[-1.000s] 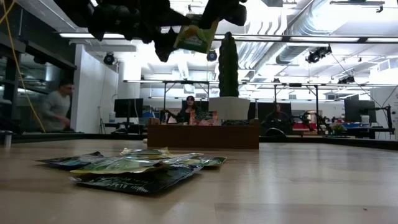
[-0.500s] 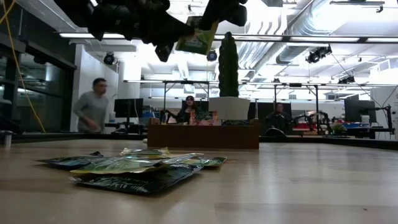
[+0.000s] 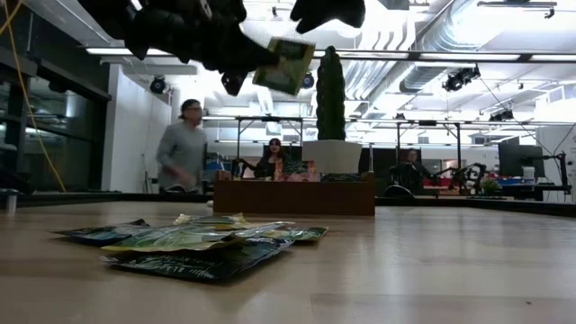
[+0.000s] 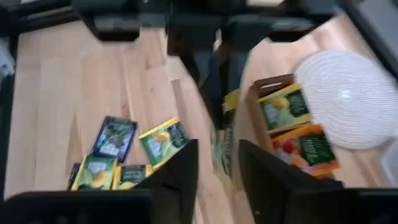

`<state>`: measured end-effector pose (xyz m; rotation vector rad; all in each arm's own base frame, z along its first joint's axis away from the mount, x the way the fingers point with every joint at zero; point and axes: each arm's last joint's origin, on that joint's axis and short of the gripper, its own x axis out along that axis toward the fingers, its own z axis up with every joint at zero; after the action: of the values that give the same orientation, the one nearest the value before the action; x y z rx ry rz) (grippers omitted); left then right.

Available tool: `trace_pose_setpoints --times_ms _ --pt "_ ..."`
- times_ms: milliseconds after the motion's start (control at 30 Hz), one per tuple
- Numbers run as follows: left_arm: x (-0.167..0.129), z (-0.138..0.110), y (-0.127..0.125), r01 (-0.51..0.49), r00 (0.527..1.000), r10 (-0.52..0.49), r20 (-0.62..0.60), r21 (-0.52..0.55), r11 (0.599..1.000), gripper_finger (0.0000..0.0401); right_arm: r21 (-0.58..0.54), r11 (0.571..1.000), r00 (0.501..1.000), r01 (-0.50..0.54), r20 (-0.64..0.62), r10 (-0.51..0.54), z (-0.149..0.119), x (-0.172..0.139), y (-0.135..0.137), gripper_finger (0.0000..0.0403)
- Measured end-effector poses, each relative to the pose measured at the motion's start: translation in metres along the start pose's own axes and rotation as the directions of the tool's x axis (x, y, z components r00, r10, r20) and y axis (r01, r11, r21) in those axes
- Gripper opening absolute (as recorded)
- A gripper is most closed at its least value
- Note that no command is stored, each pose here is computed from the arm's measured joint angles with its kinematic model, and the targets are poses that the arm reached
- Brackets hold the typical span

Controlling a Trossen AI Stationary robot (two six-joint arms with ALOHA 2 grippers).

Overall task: Pick & Place Tea
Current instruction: Put the yellow tea bag into the left section of the wooden organizer

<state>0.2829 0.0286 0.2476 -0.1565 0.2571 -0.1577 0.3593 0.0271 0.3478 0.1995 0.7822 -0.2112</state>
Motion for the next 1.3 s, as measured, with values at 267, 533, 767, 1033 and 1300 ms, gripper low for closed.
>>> trace_pose_setpoints --times_ms 267,533,767,1033,1300 --pt "-0.008 -0.025 0.017 -0.093 0.996 0.093 0.004 -0.030 0.995 0.0000 0.100 0.980 0.985 0.173 -0.036 -0.170 -0.014 -0.048 -0.010 0.0186" --pt "-0.036 -0.058 0.051 -0.231 0.962 0.252 0.107 -0.179 0.956 0.0000 0.130 0.967 0.974 0.220 0.022 -0.225 -0.029 -0.081 0.010 0.0190" --pt "-0.045 -0.065 0.074 -0.317 0.938 0.341 0.063 -0.243 0.917 0.0000 0.163 0.962 0.971 0.221 0.052 -0.232 -0.035 -0.086 0.023 0.0190" --pt "-0.039 -0.085 0.089 -0.333 0.939 0.345 -0.020 -0.313 0.889 0.0000 0.181 0.957 0.968 0.227 0.069 -0.242 -0.037 -0.088 0.028 0.0191" --pt "-0.034 -0.092 0.093 -0.345 0.935 0.352 -0.040 -0.329 0.879 0.0000 0.185 0.957 0.969 0.222 0.066 -0.238 -0.037 -0.088 0.028 0.0191"
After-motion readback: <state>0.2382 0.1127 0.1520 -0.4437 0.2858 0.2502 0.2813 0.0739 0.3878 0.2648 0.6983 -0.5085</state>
